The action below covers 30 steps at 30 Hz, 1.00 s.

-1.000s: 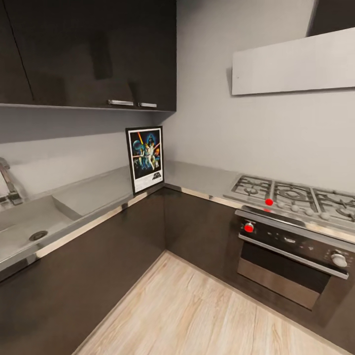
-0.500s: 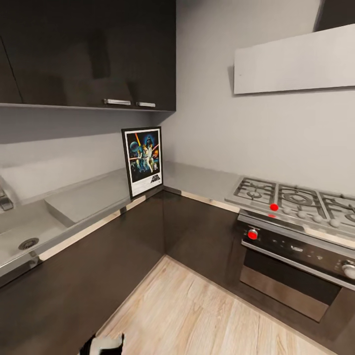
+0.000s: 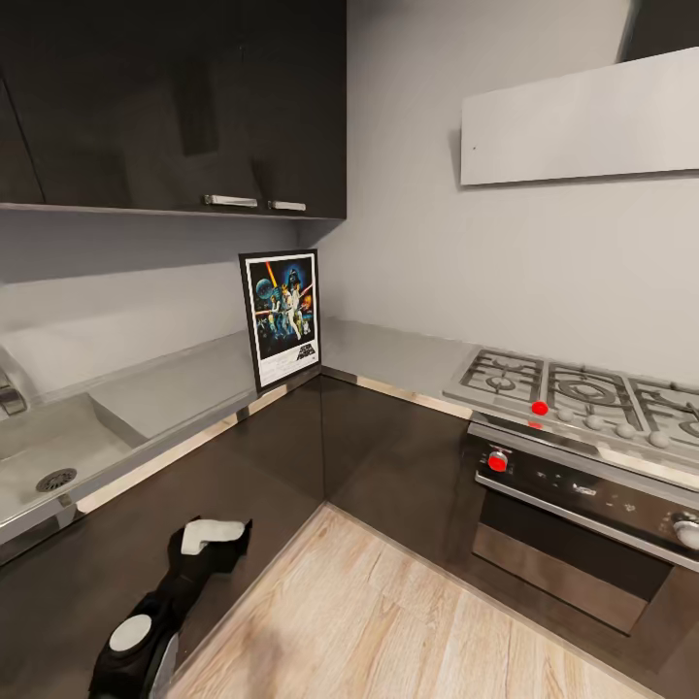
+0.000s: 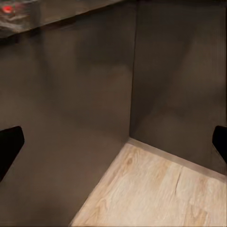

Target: Pick up the poster from the kitchen countertop and hang it on one of the wall nails in the kitchen.

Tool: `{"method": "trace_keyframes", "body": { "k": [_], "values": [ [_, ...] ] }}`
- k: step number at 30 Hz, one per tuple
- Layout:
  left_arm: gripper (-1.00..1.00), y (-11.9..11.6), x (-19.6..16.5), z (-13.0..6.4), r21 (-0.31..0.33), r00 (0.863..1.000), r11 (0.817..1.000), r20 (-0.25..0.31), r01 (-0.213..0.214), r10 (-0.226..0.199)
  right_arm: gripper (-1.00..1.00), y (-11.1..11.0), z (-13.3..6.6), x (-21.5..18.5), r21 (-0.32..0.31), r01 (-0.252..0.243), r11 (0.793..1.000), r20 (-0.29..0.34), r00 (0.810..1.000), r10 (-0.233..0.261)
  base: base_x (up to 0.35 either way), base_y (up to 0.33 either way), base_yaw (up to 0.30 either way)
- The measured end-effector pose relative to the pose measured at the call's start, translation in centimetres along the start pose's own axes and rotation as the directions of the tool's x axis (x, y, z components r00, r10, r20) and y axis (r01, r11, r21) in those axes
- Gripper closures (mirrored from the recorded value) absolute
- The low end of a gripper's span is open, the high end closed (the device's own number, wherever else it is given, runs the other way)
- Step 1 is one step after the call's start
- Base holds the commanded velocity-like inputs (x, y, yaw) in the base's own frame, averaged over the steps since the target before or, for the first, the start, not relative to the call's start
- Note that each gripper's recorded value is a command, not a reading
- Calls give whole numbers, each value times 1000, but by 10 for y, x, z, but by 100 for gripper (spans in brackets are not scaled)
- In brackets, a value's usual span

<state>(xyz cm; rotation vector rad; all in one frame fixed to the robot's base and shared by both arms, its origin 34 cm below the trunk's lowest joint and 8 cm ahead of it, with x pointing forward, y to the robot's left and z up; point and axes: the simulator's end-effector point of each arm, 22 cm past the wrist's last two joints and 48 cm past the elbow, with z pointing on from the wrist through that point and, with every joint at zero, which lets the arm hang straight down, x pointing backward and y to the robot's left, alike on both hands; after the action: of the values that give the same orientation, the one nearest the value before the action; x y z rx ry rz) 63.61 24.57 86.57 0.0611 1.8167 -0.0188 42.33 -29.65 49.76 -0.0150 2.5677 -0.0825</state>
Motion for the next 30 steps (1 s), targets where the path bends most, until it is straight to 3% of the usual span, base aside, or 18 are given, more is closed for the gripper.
{"method": "trace_keyframes", "body": {
  "k": [5,12,16,18,21,23,30],
  "values": [
    [-100,-3,-70,35,33,1000,999,17,13,-13,-100,0,0,-11,0,1,1000,48,999,-1,0,0,0],
    [-100,-17,-179,79,118,994,993,103,7,-19,-100,0,0,-14,0,2,1000,62,998,-2,0,0,0],
    [-100,-19,-222,106,134,993,991,118,5,-21,-100,0,0,-14,-1,3,1000,64,998,-3,0,0,0],
    [-100,-13,-232,121,128,994,992,104,4,-17,-100,0,0,-14,0,3,1000,64,998,-3,0,0,0],
    [-100,4,-233,125,106,995,994,96,15,-25,-100,-4,0,-14,4,5,1000,65,998,-5,0,0,0],
    [-100,22,-232,127,81,994,996,93,44,-52,-100,-6,0,-14,6,7,1000,65,998,-7,0,0,0],
    [-100,41,-232,126,56,992,995,98,78,-84,-100,-9,-1,-14,8,9,1000,65,998,-9,150,72,0]
  ]
}}
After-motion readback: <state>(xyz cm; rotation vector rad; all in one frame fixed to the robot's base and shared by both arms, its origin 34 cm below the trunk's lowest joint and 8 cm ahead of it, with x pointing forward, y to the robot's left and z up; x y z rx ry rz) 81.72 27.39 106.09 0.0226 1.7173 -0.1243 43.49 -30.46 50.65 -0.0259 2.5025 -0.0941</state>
